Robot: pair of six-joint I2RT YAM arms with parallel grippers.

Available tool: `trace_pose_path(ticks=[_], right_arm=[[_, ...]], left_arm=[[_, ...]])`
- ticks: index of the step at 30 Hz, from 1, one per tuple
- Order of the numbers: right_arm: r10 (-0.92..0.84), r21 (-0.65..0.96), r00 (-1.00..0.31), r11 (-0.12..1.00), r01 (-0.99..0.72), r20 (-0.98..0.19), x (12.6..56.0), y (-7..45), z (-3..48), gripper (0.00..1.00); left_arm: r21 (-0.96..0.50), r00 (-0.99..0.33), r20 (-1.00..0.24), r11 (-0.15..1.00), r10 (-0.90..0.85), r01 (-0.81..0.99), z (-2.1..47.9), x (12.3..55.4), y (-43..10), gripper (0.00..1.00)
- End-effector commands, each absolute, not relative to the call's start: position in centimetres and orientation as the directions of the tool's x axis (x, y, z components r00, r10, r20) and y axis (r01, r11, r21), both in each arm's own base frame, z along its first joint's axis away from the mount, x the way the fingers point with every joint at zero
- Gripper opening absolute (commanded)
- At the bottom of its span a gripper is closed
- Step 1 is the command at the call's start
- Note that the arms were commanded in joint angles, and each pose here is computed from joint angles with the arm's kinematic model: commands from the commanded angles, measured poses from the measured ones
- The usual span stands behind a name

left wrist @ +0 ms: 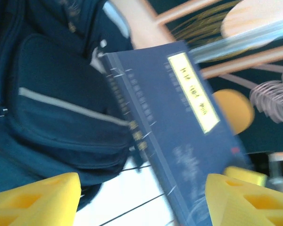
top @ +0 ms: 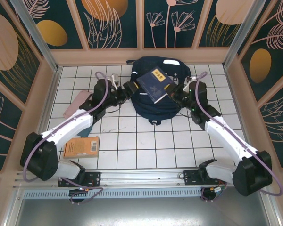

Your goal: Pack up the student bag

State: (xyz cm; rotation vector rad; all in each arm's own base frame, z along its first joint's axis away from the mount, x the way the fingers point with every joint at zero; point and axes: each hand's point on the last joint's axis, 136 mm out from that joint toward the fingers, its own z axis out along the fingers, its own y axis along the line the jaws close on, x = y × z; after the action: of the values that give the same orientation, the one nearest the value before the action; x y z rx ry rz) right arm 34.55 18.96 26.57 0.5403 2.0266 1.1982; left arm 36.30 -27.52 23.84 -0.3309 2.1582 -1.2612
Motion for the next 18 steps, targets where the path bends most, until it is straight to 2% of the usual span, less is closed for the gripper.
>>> trace_pose_path(ticks=[1, 4, 8, 13, 18], right_arm=[[0.65, 0.771, -0.588, 0.633, 0.069, -0.481, 34.3, 14.7, 25.9, 0.06], [0.659, 0.729, -0.563, 0.67, 0.137, -0.499, 33.9, 12.0, 24.9, 0.06], [0.676, 0.707, -0.54, 0.68, 0.195, -0.501, 33.3, 9.3, 24.0, 0.06], [0.708, 0.713, -0.521, 0.658, 0.243, -0.476, 32.6, 6.9, 23.0, 0.06], [0.732, 0.724, -0.512, 0.634, 0.27, -0.45, 32.0, 5.4, 22.2, 0.06]], left_arm=[[-0.691, -0.811, -0.505, 0.701, -0.295, 0.175, 20.8, 35.7, -28.6, 0.72], [-0.561, -0.816, -0.561, 0.789, -0.14, 0.25, 19.2, 35.9, -30.1, 0.74], [-0.42, -0.81, -0.586, 0.843, 0.032, 0.337, 17.2, 37.0, -32.8, 0.79], [-0.266, -0.772, -0.592, 0.849, 0.23, 0.457, 15.1, 38.1, -36.1, 0.84], [-0.025, -0.686, -0.568, 0.823, 0.455, 0.567, 12.6, 39.7, -36.8, 0.87]])
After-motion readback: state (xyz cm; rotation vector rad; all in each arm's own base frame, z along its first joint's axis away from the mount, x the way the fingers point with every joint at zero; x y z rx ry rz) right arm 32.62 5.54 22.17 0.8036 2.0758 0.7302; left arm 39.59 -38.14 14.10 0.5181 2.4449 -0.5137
